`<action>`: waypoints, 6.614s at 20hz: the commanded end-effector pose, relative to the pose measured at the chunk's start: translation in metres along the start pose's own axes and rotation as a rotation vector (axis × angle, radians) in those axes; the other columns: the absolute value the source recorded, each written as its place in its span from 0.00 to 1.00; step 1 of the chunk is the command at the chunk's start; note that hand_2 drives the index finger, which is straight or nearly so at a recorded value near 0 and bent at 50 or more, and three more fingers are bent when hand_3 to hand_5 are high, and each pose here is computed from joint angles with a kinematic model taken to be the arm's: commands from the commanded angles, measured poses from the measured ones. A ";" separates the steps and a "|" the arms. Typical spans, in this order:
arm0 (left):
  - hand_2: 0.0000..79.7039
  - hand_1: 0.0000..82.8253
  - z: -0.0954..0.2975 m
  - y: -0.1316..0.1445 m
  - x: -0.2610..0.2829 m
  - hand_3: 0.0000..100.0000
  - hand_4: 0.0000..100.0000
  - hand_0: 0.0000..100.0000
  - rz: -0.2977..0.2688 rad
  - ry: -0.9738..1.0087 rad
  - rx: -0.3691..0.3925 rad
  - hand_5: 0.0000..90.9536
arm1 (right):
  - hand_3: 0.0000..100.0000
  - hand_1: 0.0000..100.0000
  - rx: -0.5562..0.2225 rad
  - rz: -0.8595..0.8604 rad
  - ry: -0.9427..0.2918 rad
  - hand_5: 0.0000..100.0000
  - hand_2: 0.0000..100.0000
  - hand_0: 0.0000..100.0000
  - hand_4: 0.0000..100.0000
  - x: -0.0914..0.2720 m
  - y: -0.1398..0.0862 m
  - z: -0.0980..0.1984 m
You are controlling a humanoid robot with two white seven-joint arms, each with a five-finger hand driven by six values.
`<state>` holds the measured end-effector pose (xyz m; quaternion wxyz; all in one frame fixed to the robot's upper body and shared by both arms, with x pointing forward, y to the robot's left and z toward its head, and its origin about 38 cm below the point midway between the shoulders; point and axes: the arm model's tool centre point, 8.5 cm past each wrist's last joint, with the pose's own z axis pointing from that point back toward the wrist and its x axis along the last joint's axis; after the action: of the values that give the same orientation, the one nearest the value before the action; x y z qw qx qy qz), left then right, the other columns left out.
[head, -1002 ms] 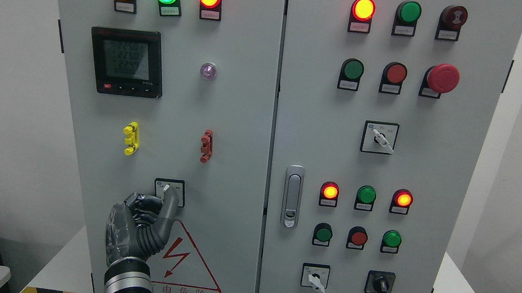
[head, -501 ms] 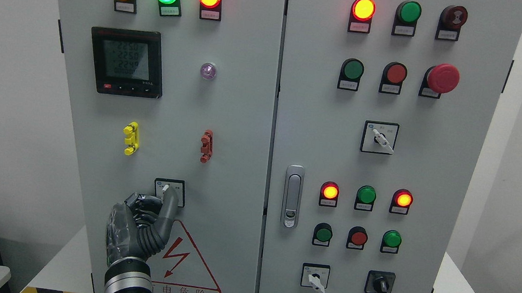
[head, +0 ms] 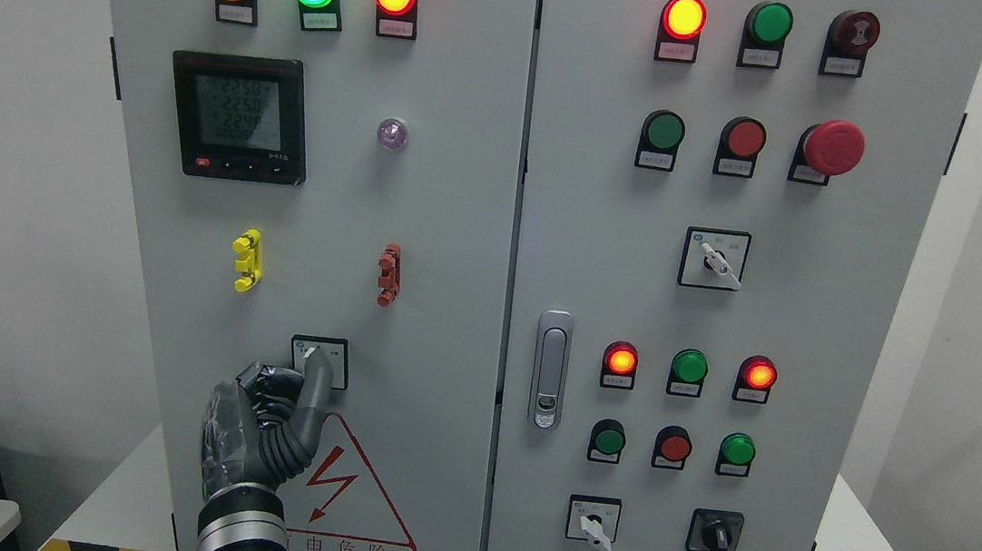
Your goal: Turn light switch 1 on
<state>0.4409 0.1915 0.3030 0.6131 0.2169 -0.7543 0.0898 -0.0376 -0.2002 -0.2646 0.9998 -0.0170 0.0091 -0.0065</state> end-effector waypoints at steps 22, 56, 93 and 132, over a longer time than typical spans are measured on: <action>0.80 0.36 0.000 -0.004 0.001 0.76 0.77 0.58 0.019 0.004 -0.034 0.69 | 0.00 0.39 0.003 -0.008 0.001 0.00 0.00 0.12 0.00 0.000 0.001 0.000; 0.80 0.36 0.007 0.000 -0.004 0.76 0.77 0.29 0.021 0.000 -0.033 0.69 | 0.00 0.39 0.003 -0.008 0.001 0.00 0.00 0.12 0.00 0.000 0.001 0.000; 0.36 0.29 0.258 0.364 -0.378 0.32 0.37 0.12 -0.250 0.535 0.136 0.11 | 0.00 0.39 0.003 -0.008 0.001 0.00 0.00 0.12 0.00 0.000 0.001 0.000; 0.00 0.11 0.520 0.205 -0.488 0.00 0.00 0.25 -0.245 1.651 -0.621 0.00 | 0.00 0.39 0.002 -0.008 0.001 0.00 0.00 0.12 0.00 0.000 0.000 0.000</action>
<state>-0.0243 0.3074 -0.2557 0.9969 0.0231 -0.0752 0.0042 -0.0376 -0.2001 -0.2646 0.9998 -0.0168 0.0091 -0.0065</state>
